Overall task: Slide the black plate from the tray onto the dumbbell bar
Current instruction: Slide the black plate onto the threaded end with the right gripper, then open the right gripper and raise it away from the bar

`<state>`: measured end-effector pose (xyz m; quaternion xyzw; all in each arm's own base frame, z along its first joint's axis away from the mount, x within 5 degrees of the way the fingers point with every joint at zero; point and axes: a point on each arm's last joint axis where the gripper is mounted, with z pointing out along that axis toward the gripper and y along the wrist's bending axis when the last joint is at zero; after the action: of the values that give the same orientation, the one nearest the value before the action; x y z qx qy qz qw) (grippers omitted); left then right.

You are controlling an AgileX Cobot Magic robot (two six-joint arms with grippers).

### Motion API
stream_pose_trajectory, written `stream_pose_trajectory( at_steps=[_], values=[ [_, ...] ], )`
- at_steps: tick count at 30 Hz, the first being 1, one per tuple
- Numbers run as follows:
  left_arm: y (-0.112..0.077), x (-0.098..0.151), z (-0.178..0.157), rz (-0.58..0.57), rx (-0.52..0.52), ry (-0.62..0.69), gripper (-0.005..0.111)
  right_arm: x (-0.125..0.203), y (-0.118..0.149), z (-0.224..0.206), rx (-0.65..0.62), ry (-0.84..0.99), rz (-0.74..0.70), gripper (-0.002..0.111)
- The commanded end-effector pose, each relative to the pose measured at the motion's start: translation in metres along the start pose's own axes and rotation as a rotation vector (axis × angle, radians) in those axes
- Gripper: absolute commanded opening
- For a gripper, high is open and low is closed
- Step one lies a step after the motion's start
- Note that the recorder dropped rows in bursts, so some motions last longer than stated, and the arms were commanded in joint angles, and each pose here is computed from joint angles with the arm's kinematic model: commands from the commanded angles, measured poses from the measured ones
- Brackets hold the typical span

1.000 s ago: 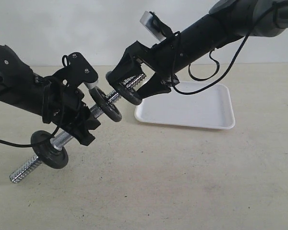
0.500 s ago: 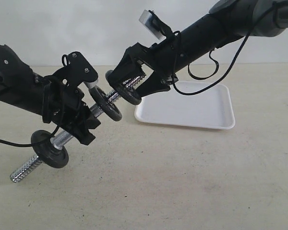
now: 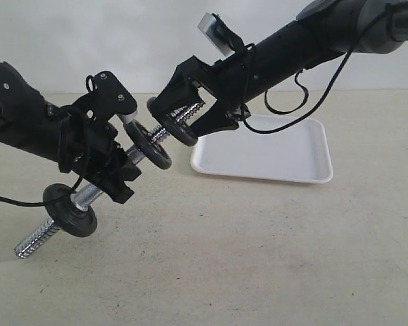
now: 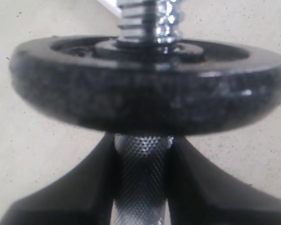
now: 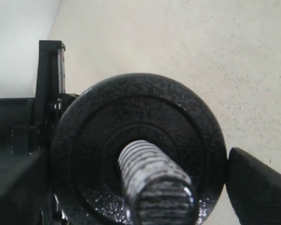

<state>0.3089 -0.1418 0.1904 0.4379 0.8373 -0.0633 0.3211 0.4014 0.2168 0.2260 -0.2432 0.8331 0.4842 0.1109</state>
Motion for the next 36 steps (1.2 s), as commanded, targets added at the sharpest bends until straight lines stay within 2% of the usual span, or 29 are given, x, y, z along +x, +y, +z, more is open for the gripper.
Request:
stream_pose_trajectory(
  at_steps=[1, 14, 24, 25, 27, 28, 29, 31, 32, 36],
  values=[
    [0.0163, -0.0245, -0.0213, -0.053, -0.145, -0.147, 0.004, -0.0085, 0.0279, -0.0032, -0.153, -0.063, -0.004, 0.000],
    [0.0157, -0.0243, -0.0211, -0.053, -0.140, -0.145, 0.004, -0.0071, 0.0282, -0.0013, -0.144, -0.046, 0.029, 0.000],
    [0.0157, -0.0243, -0.0211, -0.053, -0.140, -0.145, 0.004, -0.0089, 0.0303, -0.0017, -0.165, -0.070, -0.035, 0.001],
    [0.0157, -0.0243, -0.0211, -0.053, -0.140, -0.145, 0.004, -0.0091, 0.0304, -0.0017, -0.167, -0.072, -0.036, 0.005],
    [0.0157, -0.0243, -0.0211, -0.053, -0.140, -0.145, 0.004, -0.0091, 0.0305, -0.0018, -0.167, -0.073, -0.036, 0.019],
    [0.0157, -0.0243, -0.0211, -0.053, -0.140, -0.145, 0.004, -0.0091, 0.0305, -0.0018, -0.167, -0.073, -0.036, 0.032],
    [0.0155, -0.0242, -0.0211, -0.053, -0.137, -0.144, 0.004, -0.0091, 0.0305, -0.0018, -0.167, -0.074, -0.045, 0.051],
    [0.0155, -0.0242, -0.0211, -0.053, -0.137, -0.144, 0.004, -0.0093, 0.0306, -0.0018, -0.168, -0.078, -0.076, 0.100],
    [0.0155, -0.0242, -0.0211, -0.053, -0.137, -0.144, 0.004, -0.0099, 0.0319, -0.0015, -0.178, -0.086, -0.081, 0.103],
    [0.0155, -0.0242, -0.0211, -0.053, -0.137, -0.144, 0.004, -0.0118, 0.0342, -0.0019, -0.202, -0.106, -0.060, 0.093]
  ],
)
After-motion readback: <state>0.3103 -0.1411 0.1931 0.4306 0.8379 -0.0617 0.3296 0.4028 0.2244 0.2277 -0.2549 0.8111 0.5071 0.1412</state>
